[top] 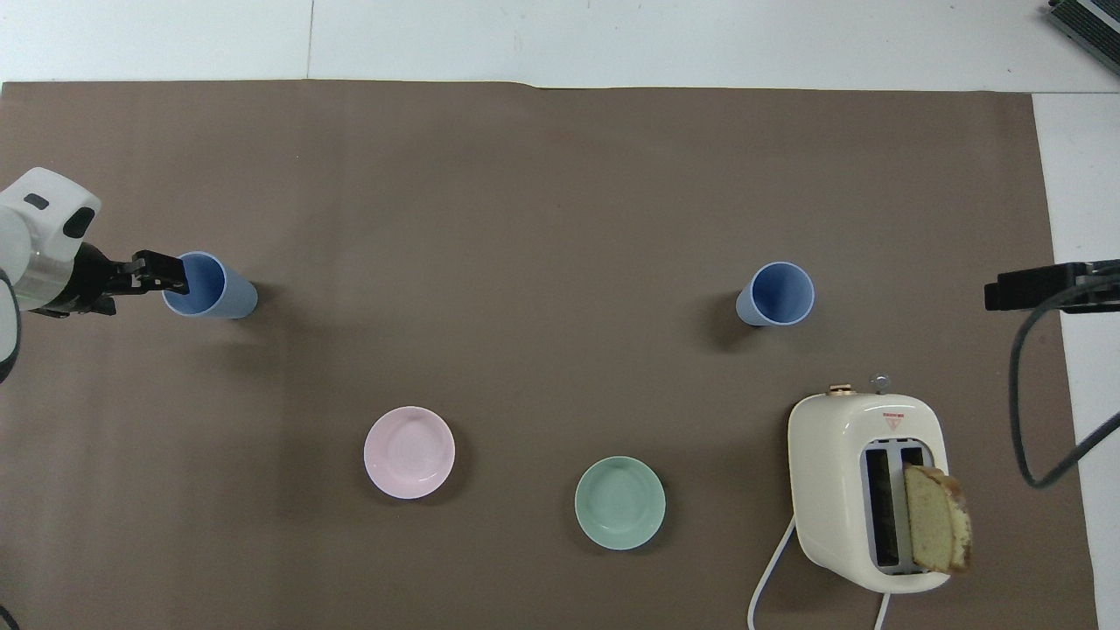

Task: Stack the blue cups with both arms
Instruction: 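Reach the left gripper to the blue cup nearest it and grasp it, then carry the blue cup with the left gripper toward the table center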

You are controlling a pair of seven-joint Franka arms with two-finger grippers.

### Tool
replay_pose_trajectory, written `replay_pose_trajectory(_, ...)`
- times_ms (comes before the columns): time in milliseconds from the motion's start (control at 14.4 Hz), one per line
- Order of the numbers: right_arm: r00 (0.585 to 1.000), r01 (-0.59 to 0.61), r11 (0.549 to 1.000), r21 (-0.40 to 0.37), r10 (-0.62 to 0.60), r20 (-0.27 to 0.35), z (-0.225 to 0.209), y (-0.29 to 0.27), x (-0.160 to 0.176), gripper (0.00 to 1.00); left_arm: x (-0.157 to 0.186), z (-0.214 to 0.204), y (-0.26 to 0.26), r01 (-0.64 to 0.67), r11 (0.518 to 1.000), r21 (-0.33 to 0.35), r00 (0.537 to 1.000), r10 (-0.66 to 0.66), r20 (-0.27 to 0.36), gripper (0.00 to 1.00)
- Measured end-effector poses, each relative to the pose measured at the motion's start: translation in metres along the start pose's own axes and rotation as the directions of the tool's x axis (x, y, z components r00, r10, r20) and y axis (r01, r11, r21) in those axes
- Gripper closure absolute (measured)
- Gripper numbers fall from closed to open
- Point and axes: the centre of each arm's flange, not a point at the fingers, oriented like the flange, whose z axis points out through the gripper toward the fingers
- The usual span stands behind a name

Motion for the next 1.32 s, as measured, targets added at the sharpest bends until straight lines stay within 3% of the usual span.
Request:
replay_pose_trajectory(417,1.000,0.000,1.000,0.000,0.000,0.000,0.000,0.000,0.000,0.00,0.001,0.032,0.005,0.015,1.000,-0.003,1.000,-0.015,0.006,0.03)
replay_pose_trajectory(835,1.000,0.000,1.000,0.000,0.000,0.000,0.000,0.000,0.000,0.00,0.001,0.032,0.003,0.021,1.000,-0.007,1.000,-0.021,0.005,0.72)
replay_pose_trajectory(974,1.000,0.000,1.000,0.000,0.000,0.000,0.000,0.000,0.000,0.00,0.003,0.028,0.005,0.048,0.998,-0.047,0.999,-0.048,-0.001,0.95)
replay_pose_trajectory(1322,1.000,0.000,1.000,0.000,0.000,0.000,0.000,0.000,0.000,0.00,0.016,-0.007,0.021,0.075,0.992,-0.098,0.995,-0.080,-0.056,0.96)
